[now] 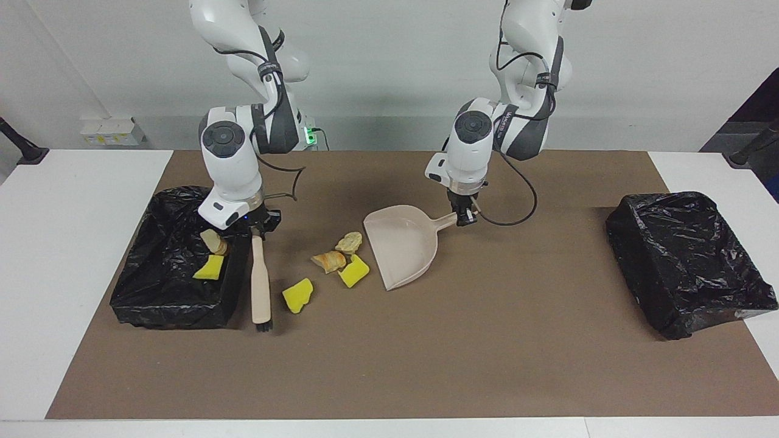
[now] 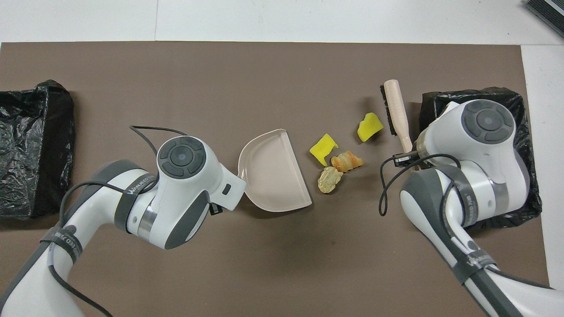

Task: Sweep and dump trash in bin
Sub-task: 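Brush the sponges and bread into the dustpan held by the left gripper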

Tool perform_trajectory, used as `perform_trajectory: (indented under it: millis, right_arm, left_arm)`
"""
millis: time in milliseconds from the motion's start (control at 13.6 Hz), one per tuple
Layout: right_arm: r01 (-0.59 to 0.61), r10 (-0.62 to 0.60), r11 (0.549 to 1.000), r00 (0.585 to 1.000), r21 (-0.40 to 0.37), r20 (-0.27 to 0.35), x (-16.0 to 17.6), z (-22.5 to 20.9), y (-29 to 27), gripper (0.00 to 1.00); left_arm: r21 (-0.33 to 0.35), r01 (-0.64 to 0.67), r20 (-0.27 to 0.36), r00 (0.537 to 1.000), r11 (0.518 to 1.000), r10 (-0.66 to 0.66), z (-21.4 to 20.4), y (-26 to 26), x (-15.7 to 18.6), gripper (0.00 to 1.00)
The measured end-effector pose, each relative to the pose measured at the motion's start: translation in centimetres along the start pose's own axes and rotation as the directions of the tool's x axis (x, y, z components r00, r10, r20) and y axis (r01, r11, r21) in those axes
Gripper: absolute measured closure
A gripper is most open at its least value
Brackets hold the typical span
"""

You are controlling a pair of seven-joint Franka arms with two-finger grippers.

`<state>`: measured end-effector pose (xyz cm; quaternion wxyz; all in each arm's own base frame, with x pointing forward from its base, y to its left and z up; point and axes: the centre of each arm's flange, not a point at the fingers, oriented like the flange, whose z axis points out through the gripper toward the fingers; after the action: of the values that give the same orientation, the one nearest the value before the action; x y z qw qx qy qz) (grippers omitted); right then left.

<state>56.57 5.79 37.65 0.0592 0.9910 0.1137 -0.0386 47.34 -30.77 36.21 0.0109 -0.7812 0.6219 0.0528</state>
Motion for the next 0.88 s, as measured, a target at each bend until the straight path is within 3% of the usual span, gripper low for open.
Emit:
perform_trajectory:
  millis: [294, 882]
  right_arm:
    - [0.06, -0.062, 0.998, 0.996, 0.023, 0.058, -1.0, 2.1, -3.9, 0.73]
    - [0.152, -0.163, 0.981, 0.983, 0.123, 0.079, -2.7, 0.5, -17.5, 0.73]
  left_arm:
    - [-0.004, 0.018, 0.005, 1.0, 1.0, -0.018, 0.3, 0.0, 0.0, 0.68]
    - [-0.005, 0.034, 0.016, 0.999, 0.999, -0.033, 0.9, 0.5, 0.6, 0.68]
